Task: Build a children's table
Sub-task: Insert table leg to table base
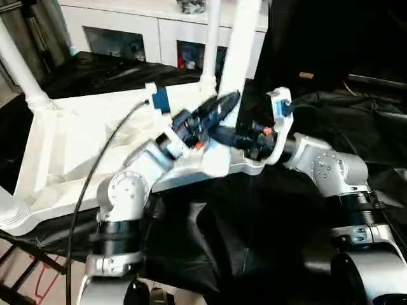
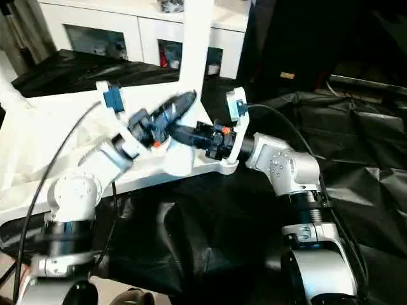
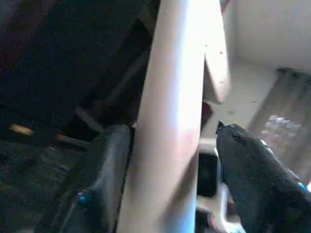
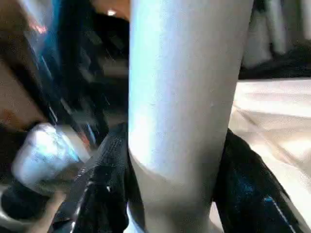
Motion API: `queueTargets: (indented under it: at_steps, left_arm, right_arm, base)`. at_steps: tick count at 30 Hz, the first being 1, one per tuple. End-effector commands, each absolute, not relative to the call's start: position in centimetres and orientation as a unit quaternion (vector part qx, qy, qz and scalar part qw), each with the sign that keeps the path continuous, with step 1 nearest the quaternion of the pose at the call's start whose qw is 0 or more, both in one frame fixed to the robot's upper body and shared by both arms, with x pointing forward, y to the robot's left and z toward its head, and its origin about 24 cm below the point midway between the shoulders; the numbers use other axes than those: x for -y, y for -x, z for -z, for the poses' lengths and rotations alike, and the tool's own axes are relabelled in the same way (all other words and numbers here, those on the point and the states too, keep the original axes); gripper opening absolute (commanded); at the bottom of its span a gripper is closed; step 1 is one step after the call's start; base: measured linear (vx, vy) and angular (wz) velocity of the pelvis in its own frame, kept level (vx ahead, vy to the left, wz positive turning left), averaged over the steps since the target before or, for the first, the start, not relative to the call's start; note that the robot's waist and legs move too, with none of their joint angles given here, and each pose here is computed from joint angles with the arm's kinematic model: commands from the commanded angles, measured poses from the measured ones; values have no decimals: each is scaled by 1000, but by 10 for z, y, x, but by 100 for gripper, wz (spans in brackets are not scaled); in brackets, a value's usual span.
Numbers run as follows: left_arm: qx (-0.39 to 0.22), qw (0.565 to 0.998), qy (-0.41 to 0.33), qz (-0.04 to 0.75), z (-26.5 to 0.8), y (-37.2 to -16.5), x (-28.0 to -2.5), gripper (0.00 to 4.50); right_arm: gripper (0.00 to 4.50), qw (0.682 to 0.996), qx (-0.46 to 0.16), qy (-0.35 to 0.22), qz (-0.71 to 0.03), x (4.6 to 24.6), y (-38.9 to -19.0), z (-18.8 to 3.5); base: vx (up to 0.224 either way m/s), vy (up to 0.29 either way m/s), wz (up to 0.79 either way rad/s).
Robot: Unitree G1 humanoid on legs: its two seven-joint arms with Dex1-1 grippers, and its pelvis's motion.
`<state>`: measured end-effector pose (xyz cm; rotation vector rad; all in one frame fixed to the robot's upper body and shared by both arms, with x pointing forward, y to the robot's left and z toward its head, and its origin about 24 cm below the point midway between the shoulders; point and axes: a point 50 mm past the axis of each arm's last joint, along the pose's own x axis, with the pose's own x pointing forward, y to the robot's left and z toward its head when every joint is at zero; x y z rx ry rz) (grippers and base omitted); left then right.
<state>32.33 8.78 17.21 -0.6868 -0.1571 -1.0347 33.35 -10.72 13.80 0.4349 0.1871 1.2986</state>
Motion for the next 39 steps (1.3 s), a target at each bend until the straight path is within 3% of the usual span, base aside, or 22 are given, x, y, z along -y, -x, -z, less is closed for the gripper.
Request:
queueTargets:
  at_steps: [1, 3, 6, 7, 9, 13, 18, 22, 25, 31, 32, 39]
  left_arm:
    - [84, 825, 298, 472, -181, -328, -90, 313]
    - [57, 862, 246, 440, -178, -335, -92, 313]
    - [41, 884, 201, 419, -176, -339, -91, 313]
    - [29, 900, 174, 398, -175, -343, -89, 313]
    - [22, 914, 173, 366, -175, -348, -84, 313]
    - [-1, 930, 171, 325, -169, -354, -80, 313]
    - [-28, 963, 172, 206, -156, -369, -89, 313]
    - [-15, 975, 182, 124, -157, -375, -102, 273]
    - [-9, 976, 184, 118, -158, -375, -103, 239]
    - [8, 974, 198, 110, -163, -375, -101, 215]
    - [16, 971, 202, 128, -164, -374, -96, 210]
    - [45, 949, 193, 245, -173, -368, -86, 193]
  right_arm:
    - [187, 787, -95, -182, -582, 107, -335, -132]
    - [187, 824, -90, -138, -543, 104, -342, -132]
    - [187, 852, -84, -109, -505, 101, -347, -134]
    - [187, 866, -85, -63, -489, 97, -348, -131]
    - [187, 880, -77, -39, -466, 87, -349, -132]
    - [187, 891, -63, -25, -448, 77, -350, -135]
    - [187, 912, -46, -20, -408, 65, -351, -135]
    - [187, 925, -41, -28, -377, 62, -352, -134]
    - [187, 926, -40, -29, -375, 61, -352, -134]
    - [187, 928, -37, -33, -370, 55, -349, -133]
    - [243, 928, -33, -34, -370, 54, -349, -134]
    - [296, 900, -51, -61, -428, 58, -343, -134]
  base:
    - [0, 0, 0]
    - [0, 0, 0]
    - [0, 0, 0]
    - [0, 0, 0]
    - [0, 0, 0]
    - [0, 0, 0]
    - [0, 0, 0]
    - [0, 0, 0]
    - [0, 0, 0]
    - [0, 0, 0]
    - [0, 0, 0]
    - [0, 0, 0]
